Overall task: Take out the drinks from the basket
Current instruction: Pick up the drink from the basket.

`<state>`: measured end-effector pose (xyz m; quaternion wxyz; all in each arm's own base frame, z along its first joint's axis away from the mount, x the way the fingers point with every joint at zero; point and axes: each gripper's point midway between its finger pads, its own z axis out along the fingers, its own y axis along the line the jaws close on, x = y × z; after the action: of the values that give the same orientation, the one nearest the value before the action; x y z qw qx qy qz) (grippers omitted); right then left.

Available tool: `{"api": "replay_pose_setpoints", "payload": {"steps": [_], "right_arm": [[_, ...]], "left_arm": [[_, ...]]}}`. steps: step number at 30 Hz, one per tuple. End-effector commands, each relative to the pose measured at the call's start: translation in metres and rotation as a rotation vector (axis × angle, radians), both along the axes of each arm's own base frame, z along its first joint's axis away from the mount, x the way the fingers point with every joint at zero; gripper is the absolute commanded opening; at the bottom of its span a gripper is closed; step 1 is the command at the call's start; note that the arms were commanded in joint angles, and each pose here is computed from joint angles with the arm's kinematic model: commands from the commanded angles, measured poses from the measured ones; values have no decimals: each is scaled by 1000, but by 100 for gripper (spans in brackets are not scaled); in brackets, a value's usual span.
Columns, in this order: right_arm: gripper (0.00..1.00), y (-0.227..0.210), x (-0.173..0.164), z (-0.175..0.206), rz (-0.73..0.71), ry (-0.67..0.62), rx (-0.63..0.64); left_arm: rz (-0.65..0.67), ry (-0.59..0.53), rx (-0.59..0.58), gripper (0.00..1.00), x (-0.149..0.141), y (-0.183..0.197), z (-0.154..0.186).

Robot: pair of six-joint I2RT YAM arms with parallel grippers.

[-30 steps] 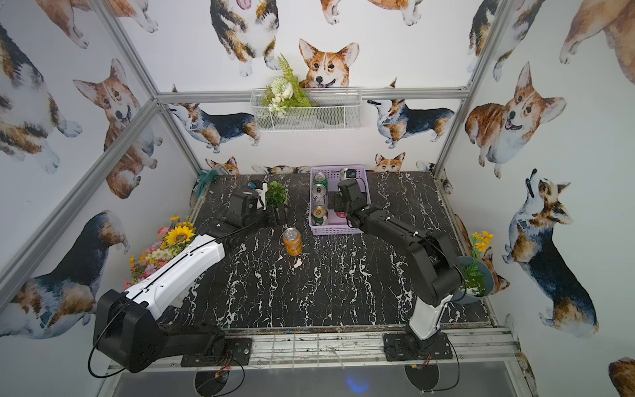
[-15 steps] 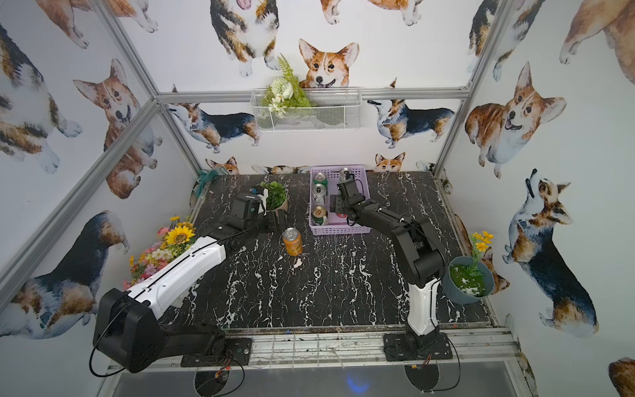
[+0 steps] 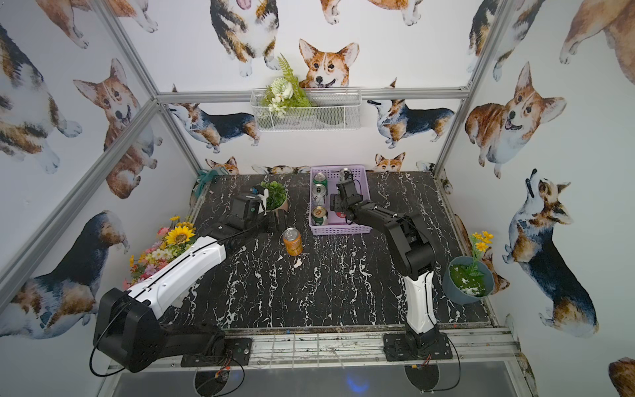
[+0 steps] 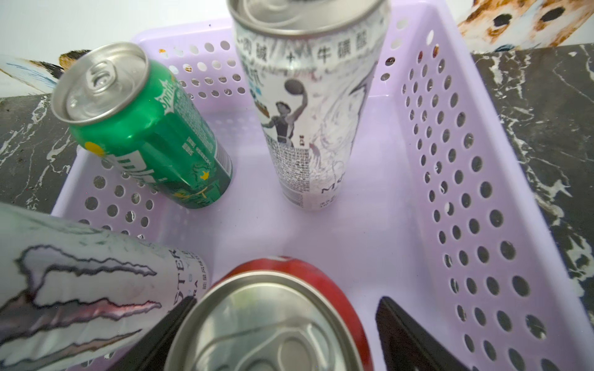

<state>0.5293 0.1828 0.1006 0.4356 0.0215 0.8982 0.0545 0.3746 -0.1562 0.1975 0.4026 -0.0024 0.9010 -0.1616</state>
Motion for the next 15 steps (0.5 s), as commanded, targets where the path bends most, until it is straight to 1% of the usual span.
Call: {"api": "replay_pose_setpoints", "payload": {"steps": [1, 2, 6, 9, 11, 15], "right_arm": [[76, 4, 6, 11, 18, -63, 19], [72, 4, 6, 10, 19, -61, 20], [64, 2, 3, 8, 18, -63, 16], [52, 1, 1, 17, 28, -91, 17], [45, 3, 1, 26, 38, -110, 17], [38, 3, 0, 57, 52, -169, 23]], "left_arm": [[-3, -3, 14, 100, 1, 1, 1], [-3, -3, 14, 100, 1, 1, 1], [-5, -2, 16, 100, 0, 1, 0], [-5, -1, 16, 100, 0, 1, -1], [-5, -1, 16, 100, 0, 1, -2], [-6, -2, 16, 100, 0, 1, -2]]}}
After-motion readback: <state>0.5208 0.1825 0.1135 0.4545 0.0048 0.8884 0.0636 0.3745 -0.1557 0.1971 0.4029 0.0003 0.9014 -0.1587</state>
